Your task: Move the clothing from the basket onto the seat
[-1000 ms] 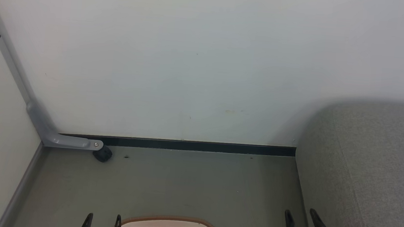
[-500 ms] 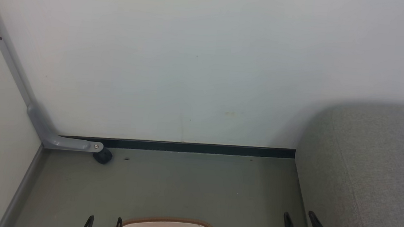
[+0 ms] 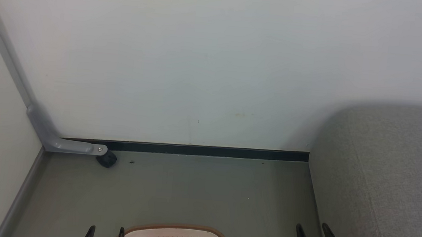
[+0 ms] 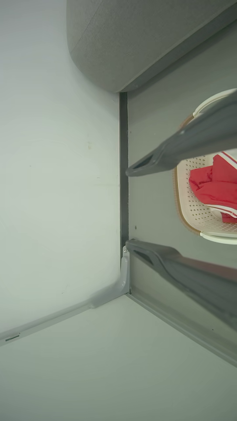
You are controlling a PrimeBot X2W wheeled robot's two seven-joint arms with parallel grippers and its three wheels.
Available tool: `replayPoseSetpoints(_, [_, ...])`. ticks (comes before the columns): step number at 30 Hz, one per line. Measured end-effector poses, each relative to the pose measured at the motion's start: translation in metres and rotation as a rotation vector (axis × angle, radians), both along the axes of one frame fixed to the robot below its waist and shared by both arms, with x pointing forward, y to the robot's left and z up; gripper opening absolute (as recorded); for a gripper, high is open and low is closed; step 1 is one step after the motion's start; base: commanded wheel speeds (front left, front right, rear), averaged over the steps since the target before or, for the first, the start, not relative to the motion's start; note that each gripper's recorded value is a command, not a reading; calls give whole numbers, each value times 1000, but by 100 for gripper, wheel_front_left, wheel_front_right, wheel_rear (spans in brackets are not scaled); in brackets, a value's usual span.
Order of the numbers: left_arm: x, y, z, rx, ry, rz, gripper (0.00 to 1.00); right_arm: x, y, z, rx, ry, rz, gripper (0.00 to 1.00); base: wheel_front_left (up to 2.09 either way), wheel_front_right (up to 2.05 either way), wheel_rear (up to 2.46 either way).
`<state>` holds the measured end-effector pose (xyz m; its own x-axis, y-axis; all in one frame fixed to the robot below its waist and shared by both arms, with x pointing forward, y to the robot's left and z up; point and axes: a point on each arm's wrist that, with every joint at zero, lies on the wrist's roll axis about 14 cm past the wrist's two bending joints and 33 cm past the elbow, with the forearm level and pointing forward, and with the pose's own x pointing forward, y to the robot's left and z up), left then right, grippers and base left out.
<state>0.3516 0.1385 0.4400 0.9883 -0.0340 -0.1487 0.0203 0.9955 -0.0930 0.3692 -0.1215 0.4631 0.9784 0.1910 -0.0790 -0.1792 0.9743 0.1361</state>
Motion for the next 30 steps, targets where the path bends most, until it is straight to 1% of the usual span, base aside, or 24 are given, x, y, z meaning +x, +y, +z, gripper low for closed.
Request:
replayPoseSetpoints(7, [3, -4, -9, -2, 28, -27, 100, -1, -6, -14, 1, 44, -25, 100, 0, 0, 0])
replayPoseSetpoints(13, [8, -15, -24, 5, 70, -82, 100, -4, -29, -39, -17, 118, -102, 100, 0, 0, 0])
replayPoseSetpoints(21, [25, -25, -51, 35, 139, -163, 100, -8, -49, -69, -32, 213, -168, 100, 0, 0, 0])
replayPoseSetpoints(25, [31, -31, -73, 74, 195, -231, 100, -9, -55, -80, -35, 244, -188, 100, 0, 0, 0])
replayPoseSetpoints(30, [51, -50, -114, 125, 282, -362, 100, -2, -61, -93, -54, 278, -202, 100, 0, 0, 0])
